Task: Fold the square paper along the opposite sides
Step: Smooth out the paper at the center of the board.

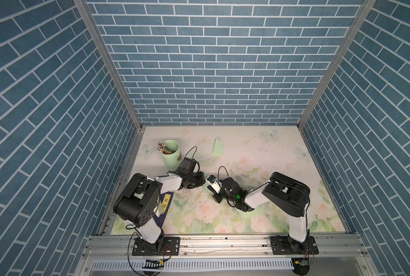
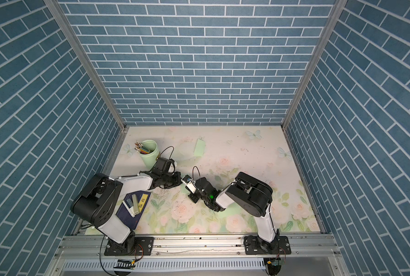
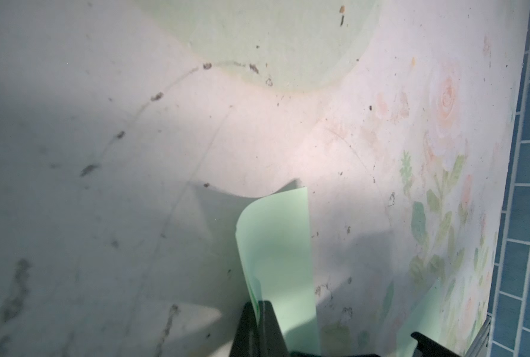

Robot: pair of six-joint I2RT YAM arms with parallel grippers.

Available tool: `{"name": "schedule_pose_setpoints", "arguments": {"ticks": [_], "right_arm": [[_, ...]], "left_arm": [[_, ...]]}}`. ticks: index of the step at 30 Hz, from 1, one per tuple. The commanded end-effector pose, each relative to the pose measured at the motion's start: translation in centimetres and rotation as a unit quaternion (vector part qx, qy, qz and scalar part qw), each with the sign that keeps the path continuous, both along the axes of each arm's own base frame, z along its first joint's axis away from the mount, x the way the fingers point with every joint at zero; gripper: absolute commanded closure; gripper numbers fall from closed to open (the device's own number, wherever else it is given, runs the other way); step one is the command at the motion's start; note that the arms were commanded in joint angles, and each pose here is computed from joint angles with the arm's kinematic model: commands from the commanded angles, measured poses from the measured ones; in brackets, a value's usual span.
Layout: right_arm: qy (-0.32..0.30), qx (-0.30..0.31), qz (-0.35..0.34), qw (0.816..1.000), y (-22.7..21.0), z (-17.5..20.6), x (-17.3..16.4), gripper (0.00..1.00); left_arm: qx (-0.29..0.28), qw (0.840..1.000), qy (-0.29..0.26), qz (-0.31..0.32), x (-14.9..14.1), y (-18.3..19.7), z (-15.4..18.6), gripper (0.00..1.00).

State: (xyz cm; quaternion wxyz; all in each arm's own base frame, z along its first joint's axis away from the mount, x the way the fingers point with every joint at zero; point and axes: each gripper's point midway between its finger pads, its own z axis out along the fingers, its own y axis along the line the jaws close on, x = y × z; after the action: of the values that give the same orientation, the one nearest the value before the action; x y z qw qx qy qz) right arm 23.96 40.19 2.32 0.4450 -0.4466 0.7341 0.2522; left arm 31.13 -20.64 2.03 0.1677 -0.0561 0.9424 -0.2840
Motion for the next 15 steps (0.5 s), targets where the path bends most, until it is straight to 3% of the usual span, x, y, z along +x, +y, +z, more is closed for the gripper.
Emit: {"name": "schedule_pose_setpoints", "arguments": {"ticks": [1,15], "right_arm": [[0.008,-0.047,-0.013,0.999,-2.5,-2.0,-0.4,1.00],[-0.003,-0.074,-0.034,0.997,-5.7,-2.7,-0.8,1.00]], "left_arm": [[0.037,0.999,0.033,0.001,-1.4,1.3,-2.0,1.00],[0.046,0.998,0.033,0.007,-1.5,2.2,-2.1,1.00]]}}
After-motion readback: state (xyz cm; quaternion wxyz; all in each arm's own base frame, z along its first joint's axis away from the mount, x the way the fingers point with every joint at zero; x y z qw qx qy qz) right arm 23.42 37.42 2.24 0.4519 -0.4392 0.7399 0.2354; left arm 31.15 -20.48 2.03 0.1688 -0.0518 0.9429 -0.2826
